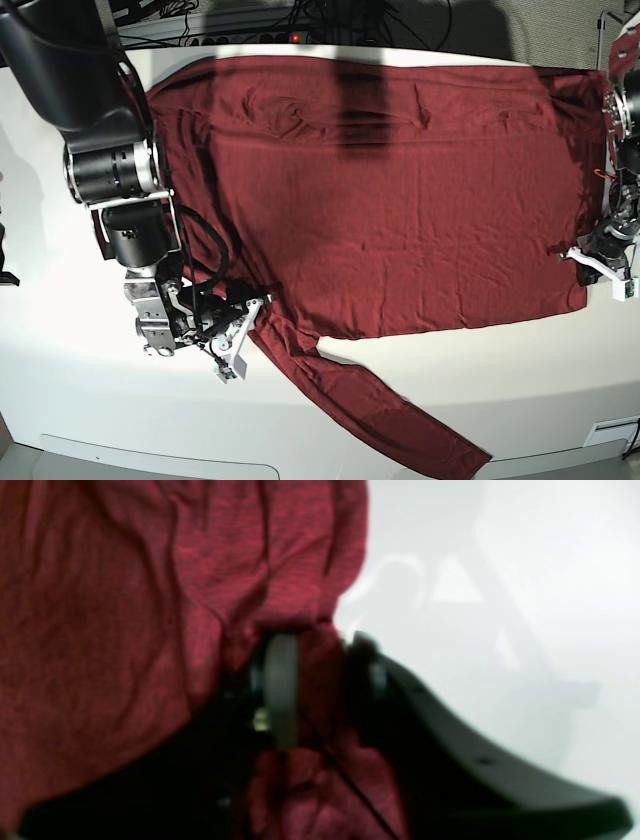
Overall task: Fold the T-shirt properly
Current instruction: 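Move the right gripper along the edge to the hem by the sleeve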
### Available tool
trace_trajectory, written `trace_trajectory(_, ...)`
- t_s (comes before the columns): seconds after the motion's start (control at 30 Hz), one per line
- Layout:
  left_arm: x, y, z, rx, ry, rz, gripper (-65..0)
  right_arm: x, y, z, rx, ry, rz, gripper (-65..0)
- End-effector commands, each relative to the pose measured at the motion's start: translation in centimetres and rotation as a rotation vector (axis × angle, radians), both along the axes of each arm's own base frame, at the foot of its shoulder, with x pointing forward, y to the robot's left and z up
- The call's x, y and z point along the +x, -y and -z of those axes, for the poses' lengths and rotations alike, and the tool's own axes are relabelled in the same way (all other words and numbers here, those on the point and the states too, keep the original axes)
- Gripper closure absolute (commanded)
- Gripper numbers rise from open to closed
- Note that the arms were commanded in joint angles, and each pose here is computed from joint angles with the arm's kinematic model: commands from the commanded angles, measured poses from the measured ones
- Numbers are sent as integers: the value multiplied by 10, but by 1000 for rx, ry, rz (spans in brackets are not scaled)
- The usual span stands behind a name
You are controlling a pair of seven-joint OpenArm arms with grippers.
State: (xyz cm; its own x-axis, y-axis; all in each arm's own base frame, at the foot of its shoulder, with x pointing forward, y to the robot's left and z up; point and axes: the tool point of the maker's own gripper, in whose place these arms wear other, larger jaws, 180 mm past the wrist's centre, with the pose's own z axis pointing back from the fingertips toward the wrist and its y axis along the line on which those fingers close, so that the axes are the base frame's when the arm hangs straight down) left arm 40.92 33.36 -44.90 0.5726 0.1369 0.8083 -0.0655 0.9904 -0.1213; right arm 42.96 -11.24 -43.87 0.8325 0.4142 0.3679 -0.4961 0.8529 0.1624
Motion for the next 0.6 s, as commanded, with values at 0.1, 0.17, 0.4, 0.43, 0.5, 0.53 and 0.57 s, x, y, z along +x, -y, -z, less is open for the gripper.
trace_trajectory(0.1,-2,-7,0,23,-37,7,0,-3,27,-2,-96,-43,1,-74)
trace_trajectory(0.17,-2,-7,0,23,-37,7,0,-3,41,-1,-127,-45,21,0)
trace_trajectory(0.4,-2,-7,0,23,-37,7,0,0,90,-7,-166,-16,94,0)
trace_trajectory(0.43,-2,-7,0,23,-37,7,0,4,94,-9,-152,14,109,0)
trace_trajectory(0.5,-2,-7,0,23,-35,6,0,14,97,-16,-98,72,148,0)
trace_trajectory(0.53,-1,-8,-1,23,-29,6,0,19,96,-20,-67,95,166,0)
trace_trajectory(0.57,0,-8,-3,25,-16,4,0,24,94,-24,-38,118,180,0)
